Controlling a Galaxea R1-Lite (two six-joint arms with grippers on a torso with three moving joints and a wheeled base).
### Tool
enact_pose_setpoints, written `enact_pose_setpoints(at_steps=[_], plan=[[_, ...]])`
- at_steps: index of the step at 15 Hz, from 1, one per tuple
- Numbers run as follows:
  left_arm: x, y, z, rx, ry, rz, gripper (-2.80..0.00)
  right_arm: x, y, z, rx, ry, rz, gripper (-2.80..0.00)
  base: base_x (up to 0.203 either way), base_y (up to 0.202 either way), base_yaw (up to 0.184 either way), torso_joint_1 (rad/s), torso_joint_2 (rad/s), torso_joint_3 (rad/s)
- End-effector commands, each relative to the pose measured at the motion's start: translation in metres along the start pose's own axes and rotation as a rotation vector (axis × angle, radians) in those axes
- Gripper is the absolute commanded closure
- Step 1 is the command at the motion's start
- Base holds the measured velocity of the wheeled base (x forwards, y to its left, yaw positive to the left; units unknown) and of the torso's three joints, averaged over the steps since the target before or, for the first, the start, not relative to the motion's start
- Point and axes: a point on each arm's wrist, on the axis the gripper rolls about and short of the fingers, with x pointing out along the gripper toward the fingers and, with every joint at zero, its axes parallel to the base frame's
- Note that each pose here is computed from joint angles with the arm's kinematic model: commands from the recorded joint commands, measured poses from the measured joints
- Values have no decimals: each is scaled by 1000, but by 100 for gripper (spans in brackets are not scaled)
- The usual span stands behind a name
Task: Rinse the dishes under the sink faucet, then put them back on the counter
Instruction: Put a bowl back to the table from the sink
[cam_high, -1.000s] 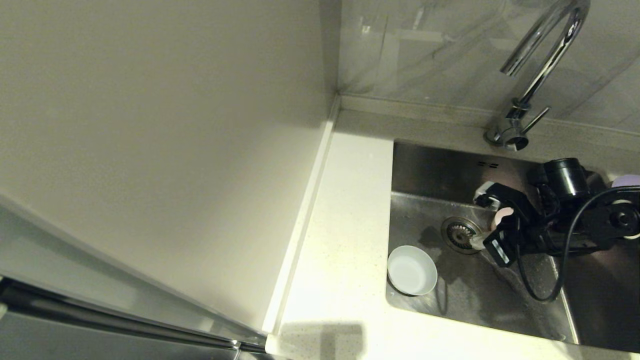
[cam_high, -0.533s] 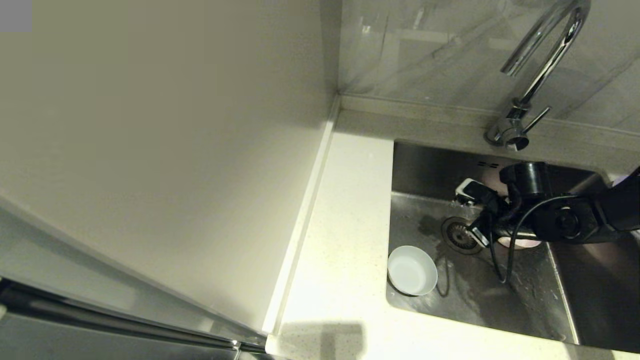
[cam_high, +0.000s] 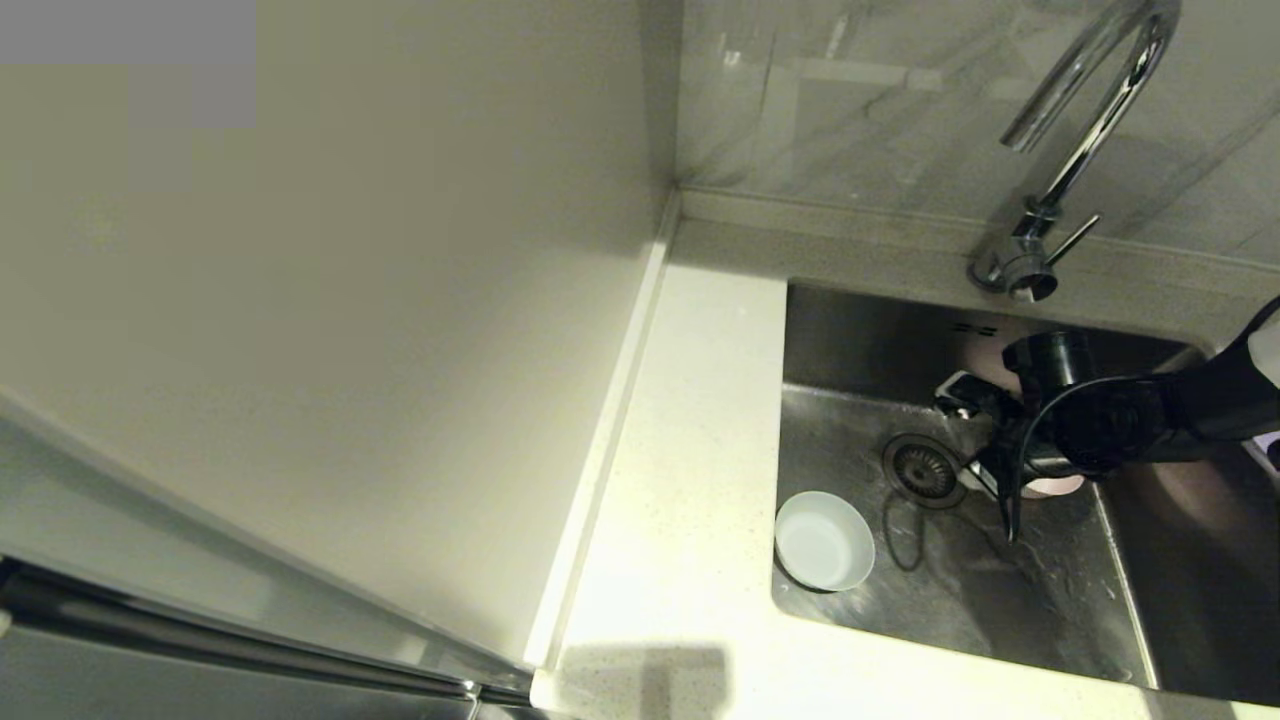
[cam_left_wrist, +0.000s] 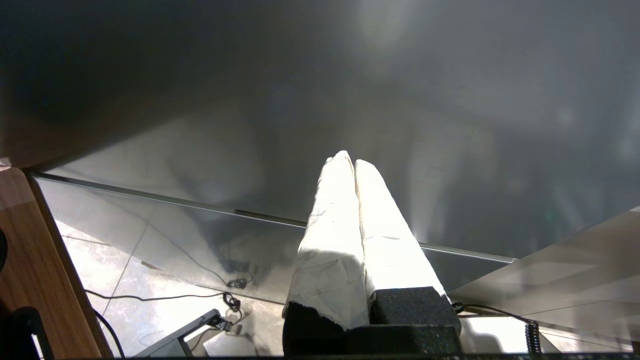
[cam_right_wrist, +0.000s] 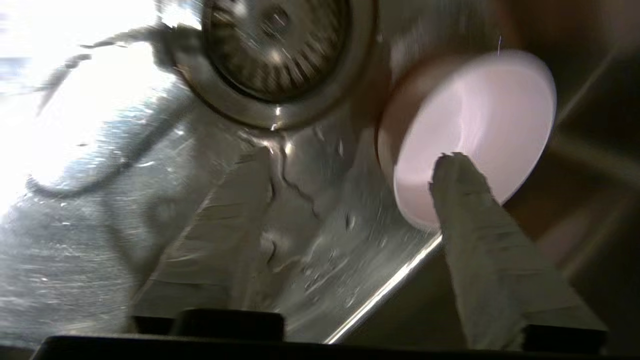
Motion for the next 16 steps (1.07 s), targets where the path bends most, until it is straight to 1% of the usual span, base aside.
enact_pose_setpoints(at_steps=[1, 3, 4, 6, 9, 11, 12, 14, 16], plan=[[0, 0, -1, -1, 3, 0, 0, 8, -5, 0, 195, 34, 0, -280, 0, 0, 0, 0, 0, 0], [0, 0, -1, -1, 3, 0, 0, 11, -7, 3, 380, 47, 34, -280, 0, 0, 0, 0, 0, 0], [0, 0, -1, -1, 3, 0, 0, 17, -6, 5, 441, 45, 56, -280, 0, 0, 0, 0, 0, 0], [0, 0, -1, -1, 3, 0, 0, 35, -4, 9, 519, 43, 68, -280, 0, 0, 0, 0, 0, 0], [0, 0, -1, -1, 3, 0, 0, 51, -11, 23, 579, -14, 37, -280, 0, 0, 0, 0, 0, 0], [0, 0, -1, -1, 3, 0, 0, 57, -18, 29, 605, -77, -55, -280, 0, 0, 0, 0, 0, 0], [0, 0, -1, -1, 3, 0, 0, 60, -22, 30, 612, -109, -81, -280, 0, 0, 0, 0, 0, 0], [0, 0, -1, -1, 3, 0, 0, 66, -28, 29, 609, -135, -126, -280, 0, 0, 0, 0, 0, 0], [0, 0, -1, -1, 3, 0, 0, 73, -34, 24, 607, -125, -169, -280, 0, 0, 0, 0, 0, 0]])
